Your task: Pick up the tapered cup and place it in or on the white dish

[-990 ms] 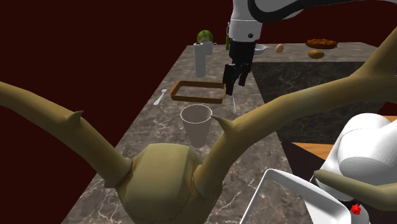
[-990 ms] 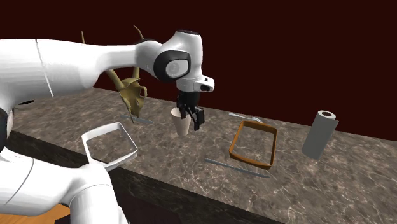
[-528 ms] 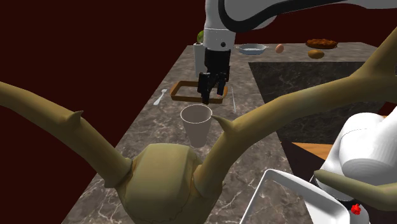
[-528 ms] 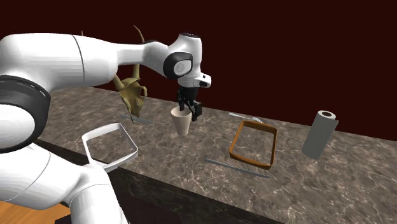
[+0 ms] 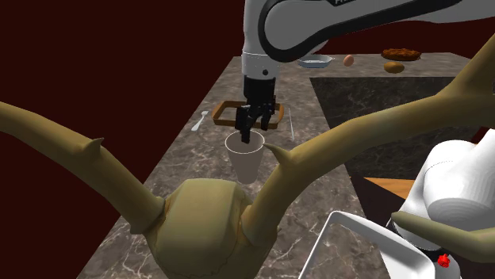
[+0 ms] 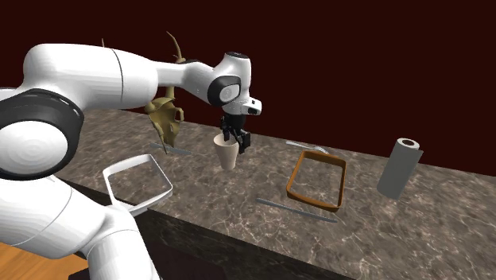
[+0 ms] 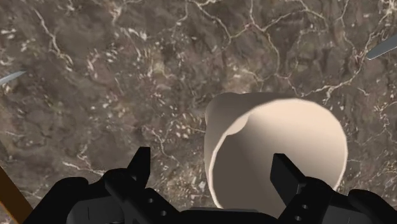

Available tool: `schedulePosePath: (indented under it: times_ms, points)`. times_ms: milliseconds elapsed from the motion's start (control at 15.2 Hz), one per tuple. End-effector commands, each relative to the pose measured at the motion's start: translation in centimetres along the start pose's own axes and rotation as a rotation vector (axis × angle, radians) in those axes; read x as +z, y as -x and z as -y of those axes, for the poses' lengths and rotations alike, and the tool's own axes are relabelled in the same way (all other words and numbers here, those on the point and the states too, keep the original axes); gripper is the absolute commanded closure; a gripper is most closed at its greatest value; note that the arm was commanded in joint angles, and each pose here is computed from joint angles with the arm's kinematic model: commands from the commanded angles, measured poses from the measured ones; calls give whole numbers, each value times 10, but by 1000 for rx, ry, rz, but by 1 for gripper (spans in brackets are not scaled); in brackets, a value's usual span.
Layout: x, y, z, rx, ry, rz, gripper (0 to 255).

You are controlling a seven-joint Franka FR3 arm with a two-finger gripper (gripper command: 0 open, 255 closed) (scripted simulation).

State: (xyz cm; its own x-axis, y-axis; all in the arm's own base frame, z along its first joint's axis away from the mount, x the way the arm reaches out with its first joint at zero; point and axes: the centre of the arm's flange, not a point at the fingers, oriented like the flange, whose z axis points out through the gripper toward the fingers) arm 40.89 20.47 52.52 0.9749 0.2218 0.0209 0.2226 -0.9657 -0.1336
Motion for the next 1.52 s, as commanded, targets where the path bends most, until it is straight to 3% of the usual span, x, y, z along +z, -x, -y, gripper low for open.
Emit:
schedulePosePath:
  times_ms: [0, 528, 594, 1188, 1452]
  points:
    - [14, -1, 0, 0, 0, 0, 0]
    - [14, -1, 0, 0, 0, 0, 0]
    - [14, -1, 0, 0, 0, 0, 255]
    - [14, -1, 0, 0, 0, 0, 255]
    - [-7, -1, 3, 0, 0, 0, 255]
